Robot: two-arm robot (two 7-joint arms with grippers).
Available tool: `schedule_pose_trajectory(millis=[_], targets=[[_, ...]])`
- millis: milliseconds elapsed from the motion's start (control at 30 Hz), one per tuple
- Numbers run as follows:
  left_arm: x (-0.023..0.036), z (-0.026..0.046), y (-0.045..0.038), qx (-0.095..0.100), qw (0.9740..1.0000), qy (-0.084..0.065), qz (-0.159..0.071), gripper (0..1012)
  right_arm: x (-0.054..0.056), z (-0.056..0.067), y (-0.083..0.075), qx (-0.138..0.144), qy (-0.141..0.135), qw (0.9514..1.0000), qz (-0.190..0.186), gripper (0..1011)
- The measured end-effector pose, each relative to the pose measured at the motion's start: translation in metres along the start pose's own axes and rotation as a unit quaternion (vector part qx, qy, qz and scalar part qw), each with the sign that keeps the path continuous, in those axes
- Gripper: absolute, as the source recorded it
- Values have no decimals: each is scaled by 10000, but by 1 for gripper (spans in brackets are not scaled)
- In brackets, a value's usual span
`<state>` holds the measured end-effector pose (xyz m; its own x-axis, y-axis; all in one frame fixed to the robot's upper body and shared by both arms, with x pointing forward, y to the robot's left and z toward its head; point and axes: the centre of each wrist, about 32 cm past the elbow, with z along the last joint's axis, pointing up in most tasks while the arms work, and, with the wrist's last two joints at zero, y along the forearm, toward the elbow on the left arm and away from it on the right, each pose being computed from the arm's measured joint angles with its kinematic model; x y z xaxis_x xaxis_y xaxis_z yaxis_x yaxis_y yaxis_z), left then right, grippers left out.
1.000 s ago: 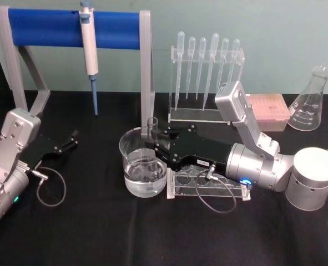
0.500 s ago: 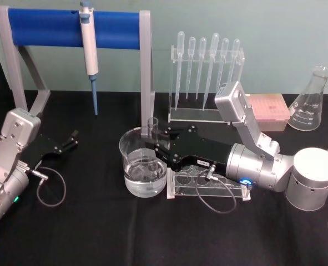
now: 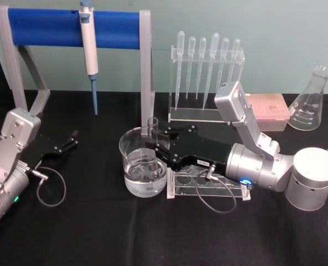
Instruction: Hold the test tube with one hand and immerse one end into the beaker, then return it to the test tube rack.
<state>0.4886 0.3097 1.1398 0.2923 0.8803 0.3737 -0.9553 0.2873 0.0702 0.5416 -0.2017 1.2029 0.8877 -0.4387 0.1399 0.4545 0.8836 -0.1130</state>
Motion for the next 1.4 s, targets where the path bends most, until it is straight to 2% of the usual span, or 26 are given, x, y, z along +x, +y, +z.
schedule_pose_trajectory(millis=[1400], targets=[[0,0,0,0,10000,0,0,1000,-1,-1,0,1,3,10000,1,222]])
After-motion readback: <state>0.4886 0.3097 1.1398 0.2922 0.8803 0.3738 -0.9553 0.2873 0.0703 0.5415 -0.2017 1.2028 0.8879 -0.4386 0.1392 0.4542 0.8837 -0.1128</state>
